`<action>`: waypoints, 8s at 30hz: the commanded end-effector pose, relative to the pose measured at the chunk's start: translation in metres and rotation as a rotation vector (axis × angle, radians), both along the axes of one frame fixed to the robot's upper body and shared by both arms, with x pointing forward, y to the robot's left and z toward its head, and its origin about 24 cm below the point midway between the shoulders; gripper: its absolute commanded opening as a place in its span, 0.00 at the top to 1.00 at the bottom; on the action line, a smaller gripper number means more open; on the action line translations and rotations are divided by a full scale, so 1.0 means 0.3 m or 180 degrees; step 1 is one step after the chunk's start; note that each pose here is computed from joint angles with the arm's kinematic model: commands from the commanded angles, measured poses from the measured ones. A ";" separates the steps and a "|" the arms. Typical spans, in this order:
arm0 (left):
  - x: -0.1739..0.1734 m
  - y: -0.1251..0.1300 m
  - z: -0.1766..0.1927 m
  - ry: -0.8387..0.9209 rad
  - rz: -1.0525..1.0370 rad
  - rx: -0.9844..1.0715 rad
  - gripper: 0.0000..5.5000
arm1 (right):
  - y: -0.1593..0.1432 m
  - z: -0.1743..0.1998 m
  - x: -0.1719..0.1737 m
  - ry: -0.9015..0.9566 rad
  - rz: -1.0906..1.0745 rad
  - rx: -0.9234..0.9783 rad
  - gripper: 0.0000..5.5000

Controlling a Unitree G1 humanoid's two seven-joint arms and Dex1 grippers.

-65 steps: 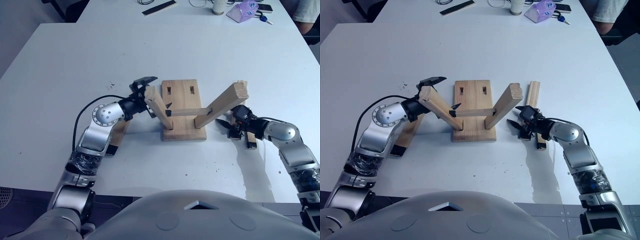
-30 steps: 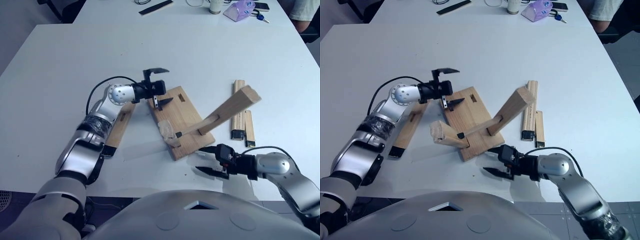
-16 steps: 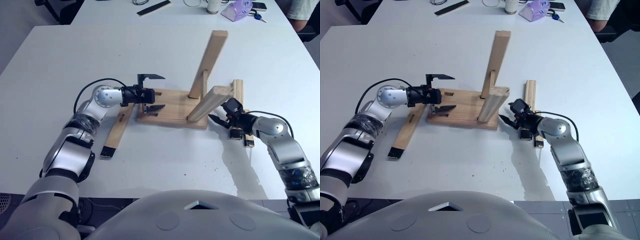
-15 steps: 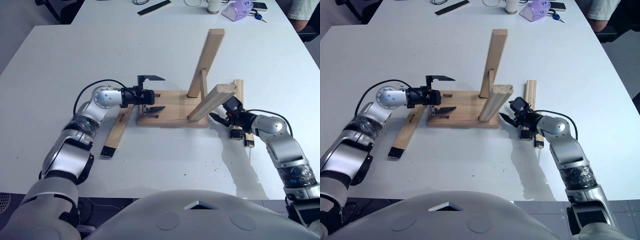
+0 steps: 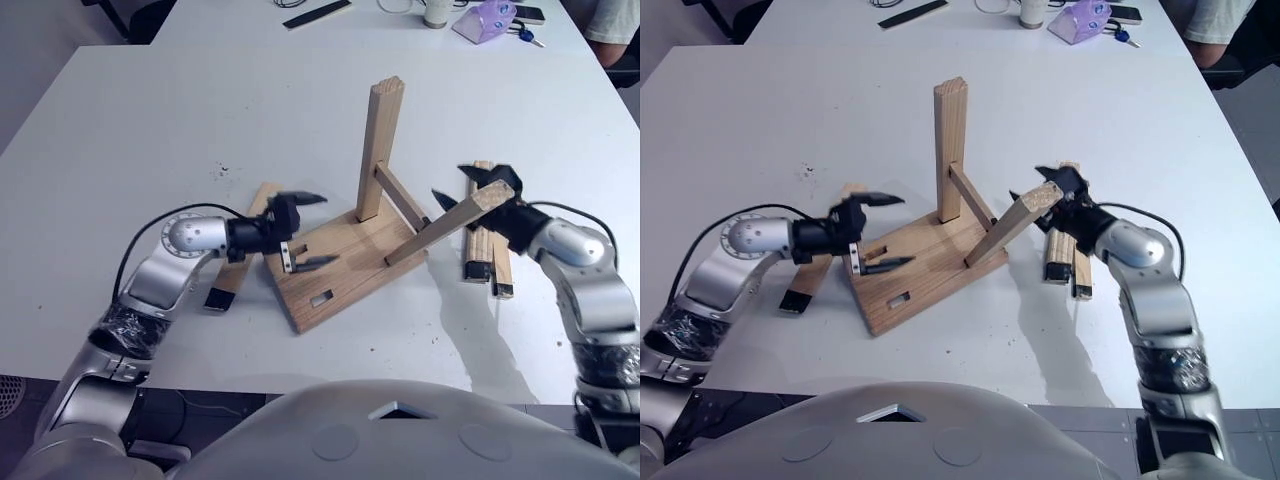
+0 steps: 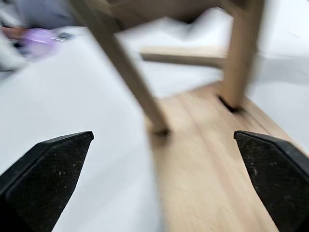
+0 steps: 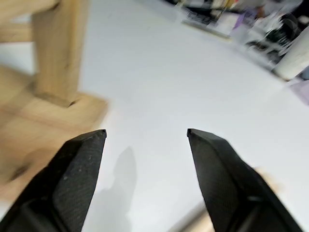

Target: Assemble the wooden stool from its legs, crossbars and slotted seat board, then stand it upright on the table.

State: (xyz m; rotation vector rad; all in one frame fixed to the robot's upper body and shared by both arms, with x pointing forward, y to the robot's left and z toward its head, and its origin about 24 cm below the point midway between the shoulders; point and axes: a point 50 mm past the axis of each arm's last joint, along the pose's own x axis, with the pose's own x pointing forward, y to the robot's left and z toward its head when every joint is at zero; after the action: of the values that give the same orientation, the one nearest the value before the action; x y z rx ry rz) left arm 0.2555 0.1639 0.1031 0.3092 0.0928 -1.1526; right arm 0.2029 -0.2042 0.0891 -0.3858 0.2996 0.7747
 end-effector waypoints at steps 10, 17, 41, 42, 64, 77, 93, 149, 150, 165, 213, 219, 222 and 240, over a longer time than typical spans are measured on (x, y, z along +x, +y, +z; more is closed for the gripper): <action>0.074 0.008 -0.229 -0.0954 -0.0039 0.1334 0.02 | 0.136 -0.111 -0.168 0.1015 0.1040 0.0111 0.44; 0.020 -0.006 -0.215 -0.0799 -0.0438 0.1079 0.02 | 0.106 -0.186 0.012 0.0494 0.0130 -0.0121 0.44; -0.043 -0.011 -0.149 -0.0566 0.0153 0.0636 0.02 | 0.131 -0.086 -0.003 -0.0031 -0.0008 0.0025 0.44; -0.048 -0.004 -0.145 -0.0563 0.0199 0.0630 0.02 | 0.134 -0.061 -0.033 -0.0064 -0.0049 0.0091 0.44; -0.141 0.005 -0.165 -0.0453 0.0586 0.0597 0.02 | 0.108 -0.177 -0.292 0.0152 -0.1744 -0.0267 0.44; -0.138 -0.010 -0.164 -0.0432 0.0425 0.0626 0.02 | 0.158 -0.283 -0.330 0.0873 -0.1629 0.0079 0.44; -0.146 -0.030 -0.155 -0.0434 0.0476 0.0568 0.02 | 0.155 -0.066 -0.332 0.0619 -0.0671 0.0860 0.44; -0.149 -0.040 -0.168 -0.0365 0.0771 0.0506 0.02 | 0.018 -0.273 -0.349 0.1097 -0.2902 0.0319 0.41; -0.146 -0.040 -0.165 -0.0356 0.0793 0.0476 0.02 | 0.025 -0.276 -0.356 0.1148 -0.2899 0.0365 0.44; -0.082 -0.006 0.010 -0.0384 0.1179 -0.0178 0.02 | -0.059 -0.072 -0.172 0.0220 -0.3202 0.0966 0.76; -0.206 -0.126 0.362 0.1507 -0.1252 -0.1631 0.76 | 0.157 0.280 -0.116 0.0842 0.1557 0.2133 0.76; -0.180 -0.101 0.355 0.1495 -0.1163 -0.1645 0.76 | 0.152 0.278 -0.094 0.0672 0.1341 0.2136 0.62; -0.158 -0.088 0.367 0.1424 -0.1084 -0.1658 0.76 | 0.147 0.258 -0.083 0.0681 0.1136 0.2057 0.57; 0.017 0.505 0.212 0.0044 -0.0389 0.1651 0.76 | 0.109 0.162 -0.238 0.0486 0.0073 0.1867 0.57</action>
State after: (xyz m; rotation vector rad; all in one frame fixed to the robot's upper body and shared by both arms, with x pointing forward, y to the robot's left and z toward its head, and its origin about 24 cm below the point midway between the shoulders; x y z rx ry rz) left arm 0.2602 0.2943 0.1677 0.6216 0.3122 -1.2242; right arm 0.1374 -0.1757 0.1386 0.2650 0.2020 0.8940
